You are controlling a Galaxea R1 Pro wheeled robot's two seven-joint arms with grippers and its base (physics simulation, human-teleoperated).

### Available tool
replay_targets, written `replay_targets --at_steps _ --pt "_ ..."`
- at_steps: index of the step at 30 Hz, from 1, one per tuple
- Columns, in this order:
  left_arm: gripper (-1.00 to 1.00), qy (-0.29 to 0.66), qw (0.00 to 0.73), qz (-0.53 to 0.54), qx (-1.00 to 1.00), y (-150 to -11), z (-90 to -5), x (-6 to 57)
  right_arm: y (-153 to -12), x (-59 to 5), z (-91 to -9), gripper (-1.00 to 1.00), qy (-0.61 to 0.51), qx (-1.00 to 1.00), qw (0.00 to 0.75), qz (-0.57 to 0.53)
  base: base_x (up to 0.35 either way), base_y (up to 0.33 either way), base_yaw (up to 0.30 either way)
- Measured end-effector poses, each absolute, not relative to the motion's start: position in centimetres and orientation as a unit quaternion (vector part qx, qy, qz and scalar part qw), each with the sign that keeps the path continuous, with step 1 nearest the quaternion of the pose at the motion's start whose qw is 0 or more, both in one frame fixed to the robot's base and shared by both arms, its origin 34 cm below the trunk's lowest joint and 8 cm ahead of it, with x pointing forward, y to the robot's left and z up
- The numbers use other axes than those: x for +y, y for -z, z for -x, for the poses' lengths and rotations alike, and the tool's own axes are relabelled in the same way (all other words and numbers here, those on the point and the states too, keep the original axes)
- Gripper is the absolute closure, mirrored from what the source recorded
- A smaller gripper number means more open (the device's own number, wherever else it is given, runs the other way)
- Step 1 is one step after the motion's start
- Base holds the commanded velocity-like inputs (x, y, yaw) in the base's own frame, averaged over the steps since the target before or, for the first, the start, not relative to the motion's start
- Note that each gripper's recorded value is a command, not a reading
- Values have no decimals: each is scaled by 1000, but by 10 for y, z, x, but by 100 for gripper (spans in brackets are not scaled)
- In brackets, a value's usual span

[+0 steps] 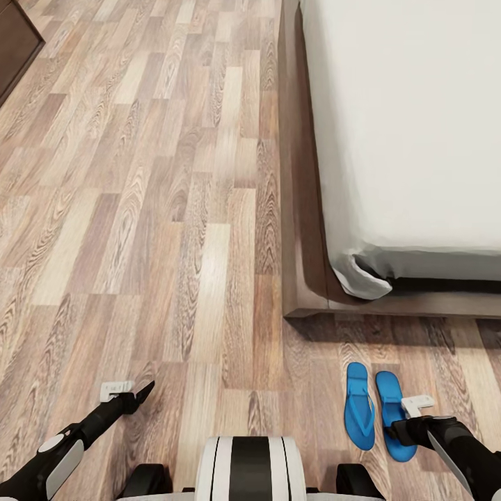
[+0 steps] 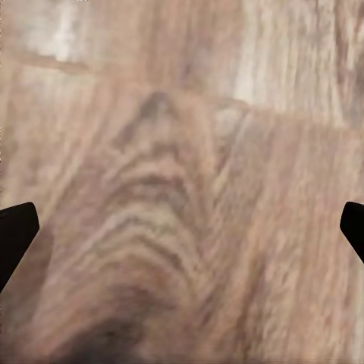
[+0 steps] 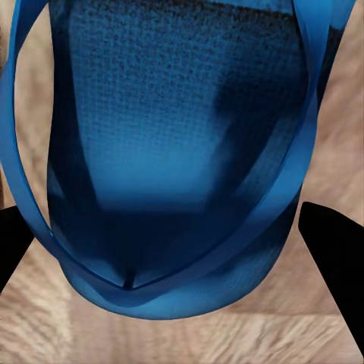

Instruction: In the bedroom, move the book from the bed onto either nightstand, and place the two sandals side by side next to the bed.

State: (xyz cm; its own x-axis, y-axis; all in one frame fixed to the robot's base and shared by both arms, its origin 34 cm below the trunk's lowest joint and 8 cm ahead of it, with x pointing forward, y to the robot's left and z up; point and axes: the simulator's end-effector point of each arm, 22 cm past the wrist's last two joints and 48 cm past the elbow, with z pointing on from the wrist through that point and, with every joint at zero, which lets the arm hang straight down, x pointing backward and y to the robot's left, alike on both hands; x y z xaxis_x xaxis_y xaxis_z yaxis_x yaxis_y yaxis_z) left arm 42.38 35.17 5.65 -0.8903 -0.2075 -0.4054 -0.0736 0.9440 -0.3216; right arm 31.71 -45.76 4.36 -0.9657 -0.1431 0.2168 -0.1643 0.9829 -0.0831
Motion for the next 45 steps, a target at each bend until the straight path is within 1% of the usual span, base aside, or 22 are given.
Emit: replay_targets --at_steps 8,9,45 --pt "-100 151 223 73 960 -56 -424 351 -43 -457 -317 100 -50 -990 105 -78 0 0 0" --pt "-100 151 223 73 960 -56 -424 351 -43 -457 -317 -100 -50 -990 105 -78 0 0 0" --pt "-100 151 223 73 960 -56 -424 351 -43 -457 -318 -100 -50 -990 104 -78 0 0 0"
